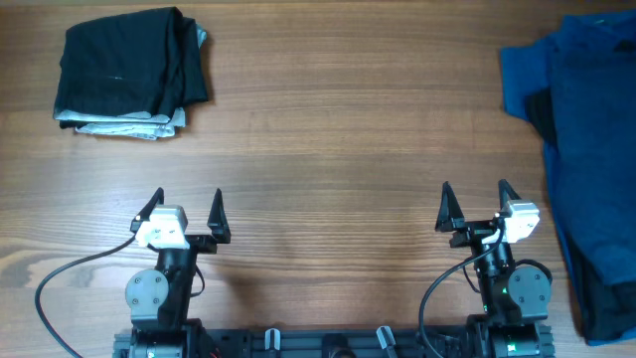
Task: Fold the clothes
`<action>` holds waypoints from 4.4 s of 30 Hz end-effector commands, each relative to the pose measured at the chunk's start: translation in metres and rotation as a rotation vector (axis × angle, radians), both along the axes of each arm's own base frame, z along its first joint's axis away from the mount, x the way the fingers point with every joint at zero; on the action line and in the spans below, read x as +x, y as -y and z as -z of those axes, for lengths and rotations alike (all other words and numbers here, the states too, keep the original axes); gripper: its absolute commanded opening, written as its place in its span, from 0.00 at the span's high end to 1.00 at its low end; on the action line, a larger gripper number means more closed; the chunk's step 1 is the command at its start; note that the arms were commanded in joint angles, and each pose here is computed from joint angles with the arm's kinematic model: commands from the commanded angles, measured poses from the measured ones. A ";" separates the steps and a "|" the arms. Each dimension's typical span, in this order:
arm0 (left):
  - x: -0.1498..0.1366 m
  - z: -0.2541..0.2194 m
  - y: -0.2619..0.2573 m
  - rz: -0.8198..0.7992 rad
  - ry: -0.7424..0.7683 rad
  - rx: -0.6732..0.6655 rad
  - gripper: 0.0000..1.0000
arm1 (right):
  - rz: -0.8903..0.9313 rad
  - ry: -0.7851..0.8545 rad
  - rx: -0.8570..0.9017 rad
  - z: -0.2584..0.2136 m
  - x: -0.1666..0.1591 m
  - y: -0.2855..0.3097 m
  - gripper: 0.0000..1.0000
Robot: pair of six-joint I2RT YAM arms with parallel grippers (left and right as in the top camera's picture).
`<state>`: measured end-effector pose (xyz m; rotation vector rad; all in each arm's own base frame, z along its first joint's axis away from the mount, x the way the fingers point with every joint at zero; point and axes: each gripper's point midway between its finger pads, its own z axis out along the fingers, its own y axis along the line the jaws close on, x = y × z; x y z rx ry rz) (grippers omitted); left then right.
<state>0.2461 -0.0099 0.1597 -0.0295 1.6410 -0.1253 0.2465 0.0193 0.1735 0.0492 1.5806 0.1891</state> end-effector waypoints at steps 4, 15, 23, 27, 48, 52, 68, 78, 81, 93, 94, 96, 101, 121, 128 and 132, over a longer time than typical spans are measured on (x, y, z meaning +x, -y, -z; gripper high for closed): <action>0.000 0.002 0.002 0.015 0.001 0.018 0.00 | -0.022 -0.002 -0.014 0.001 0.000 -0.004 0.00; 0.000 0.002 0.002 0.015 0.001 0.018 0.00 | -0.022 -0.002 -0.015 0.001 0.000 -0.004 0.00; 0.000 0.002 0.002 0.015 0.001 0.018 0.00 | -0.022 -0.002 -0.014 0.001 0.000 -0.004 0.00; 0.000 0.002 0.002 0.015 0.001 0.018 0.00 | -0.022 -0.002 -0.014 0.001 0.000 -0.004 0.00; 0.000 0.002 0.002 0.015 0.001 0.018 0.00 | -0.022 -0.002 -0.015 0.001 0.000 -0.004 0.00; 0.000 0.002 0.002 0.015 0.001 0.018 0.00 | -0.022 -0.002 -0.014 0.001 0.000 -0.004 0.00; 0.000 0.002 0.002 0.015 0.001 0.018 0.00 | -0.015 0.002 -0.020 0.000 0.000 -0.003 0.00; 0.000 0.002 0.002 0.015 0.001 0.018 0.00 | -0.050 -0.002 0.007 0.000 -0.001 -0.009 0.00; 0.000 0.002 0.002 0.015 0.001 0.018 0.00 | -0.119 0.008 0.008 -0.006 -0.004 -0.021 0.00; 0.000 0.002 0.002 0.015 0.001 0.018 0.00 | -0.174 0.164 0.006 -0.148 -0.057 -0.027 0.00; 0.000 0.002 0.002 0.015 0.001 0.018 0.00 | -0.174 0.180 0.005 -0.160 -0.063 -0.026 0.00; 0.000 0.002 0.002 0.015 0.001 0.018 0.00 | -0.181 0.211 0.003 -0.186 -0.074 -0.027 0.00; 0.000 0.002 0.002 0.015 0.001 0.018 0.00 | -0.188 0.217 -0.004 -0.233 -0.087 -0.027 0.00; 0.000 0.002 0.002 0.015 0.001 0.018 0.00 | 0.129 -0.331 -0.303 -0.248 0.118 0.024 0.00; 0.000 0.002 0.002 0.015 0.001 0.018 0.00 | 0.437 -0.598 -0.321 -0.171 0.187 0.134 0.00; 0.000 0.002 0.002 0.015 0.001 0.018 0.00 | 0.550 -0.703 -0.278 -0.120 0.202 0.200 0.00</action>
